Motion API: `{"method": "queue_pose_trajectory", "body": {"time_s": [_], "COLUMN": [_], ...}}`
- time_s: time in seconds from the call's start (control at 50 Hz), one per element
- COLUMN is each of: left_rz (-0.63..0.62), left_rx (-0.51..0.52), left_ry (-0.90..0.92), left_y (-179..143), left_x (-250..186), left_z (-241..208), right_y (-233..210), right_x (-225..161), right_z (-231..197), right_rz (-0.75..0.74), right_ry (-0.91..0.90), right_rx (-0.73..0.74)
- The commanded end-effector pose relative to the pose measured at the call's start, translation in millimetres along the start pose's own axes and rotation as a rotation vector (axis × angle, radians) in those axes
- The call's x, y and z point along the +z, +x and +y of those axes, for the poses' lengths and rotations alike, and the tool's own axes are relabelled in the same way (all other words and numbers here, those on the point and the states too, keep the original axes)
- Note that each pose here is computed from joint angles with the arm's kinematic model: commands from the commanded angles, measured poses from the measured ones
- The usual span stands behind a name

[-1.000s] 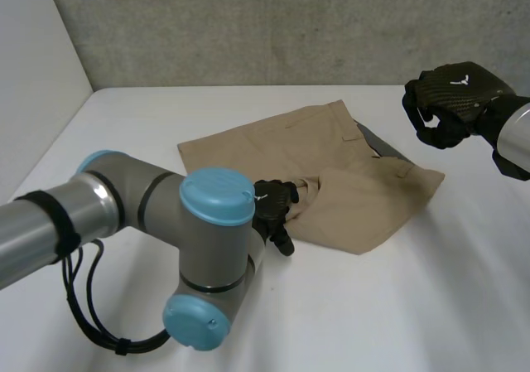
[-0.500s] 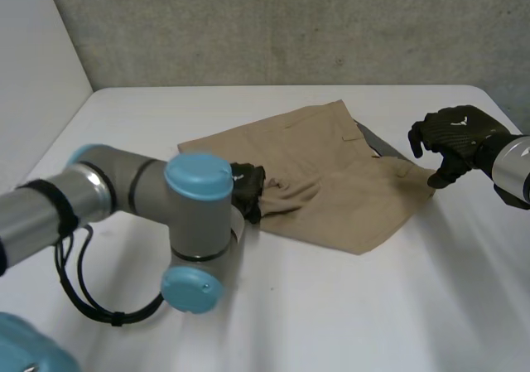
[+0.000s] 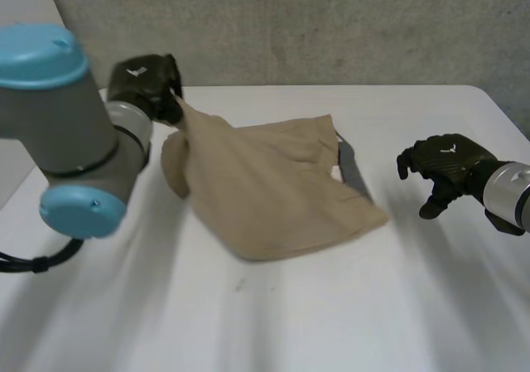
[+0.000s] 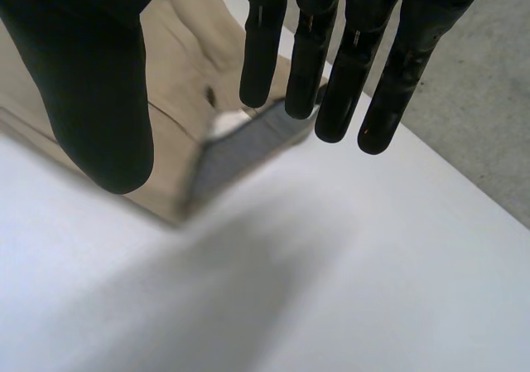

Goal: Fold the shorts.

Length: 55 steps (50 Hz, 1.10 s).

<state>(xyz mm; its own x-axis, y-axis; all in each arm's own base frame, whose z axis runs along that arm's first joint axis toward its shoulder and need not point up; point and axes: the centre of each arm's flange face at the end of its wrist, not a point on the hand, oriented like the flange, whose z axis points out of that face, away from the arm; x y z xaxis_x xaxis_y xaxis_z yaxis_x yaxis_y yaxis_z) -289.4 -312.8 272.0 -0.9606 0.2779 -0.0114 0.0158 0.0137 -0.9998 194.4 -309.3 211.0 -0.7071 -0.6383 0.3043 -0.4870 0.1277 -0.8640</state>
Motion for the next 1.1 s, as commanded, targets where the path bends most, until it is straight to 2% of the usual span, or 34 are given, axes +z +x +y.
{"method": "queue_pose_trajectory", "body": {"time_s": [0.02,0.12,0.22,0.3,0.42,0.6,0.86,1.1], "left_rz": [-0.07,-0.028,0.049,0.067,0.064,0.045,0.05,0.086], "left_rx": [-0.009,0.02,0.091,0.152,0.181,0.168,0.177,0.181], "left_ry": [0.056,-0.012,-0.079,-0.099,-0.093,-0.032,-0.096,-0.176], "left_y": [-27,-22,-7,-1,-1,-14,-23,-24], "left_x": [23,40,50,51,46,12,-44,-77], "left_z": [-12,26,75,90,83,31,29,46], "right_y": [-5,-7,-12,-30,-65,-116,-123,-130], "right_x": [0,0,0,1,-2,4,44,56], "right_z": [4,6,11,12,14,7,23,27], "right_rz": [-0.013,-0.016,-0.021,-0.053,-0.127,-0.215,-0.191,-0.21], "right_ry": [-0.012,-0.02,-0.027,-0.01,0.015,0.136,0.13,0.129], "right_rx": [0.003,0.007,0.01,0.003,-0.03,-0.129,-0.157,-0.161]}}
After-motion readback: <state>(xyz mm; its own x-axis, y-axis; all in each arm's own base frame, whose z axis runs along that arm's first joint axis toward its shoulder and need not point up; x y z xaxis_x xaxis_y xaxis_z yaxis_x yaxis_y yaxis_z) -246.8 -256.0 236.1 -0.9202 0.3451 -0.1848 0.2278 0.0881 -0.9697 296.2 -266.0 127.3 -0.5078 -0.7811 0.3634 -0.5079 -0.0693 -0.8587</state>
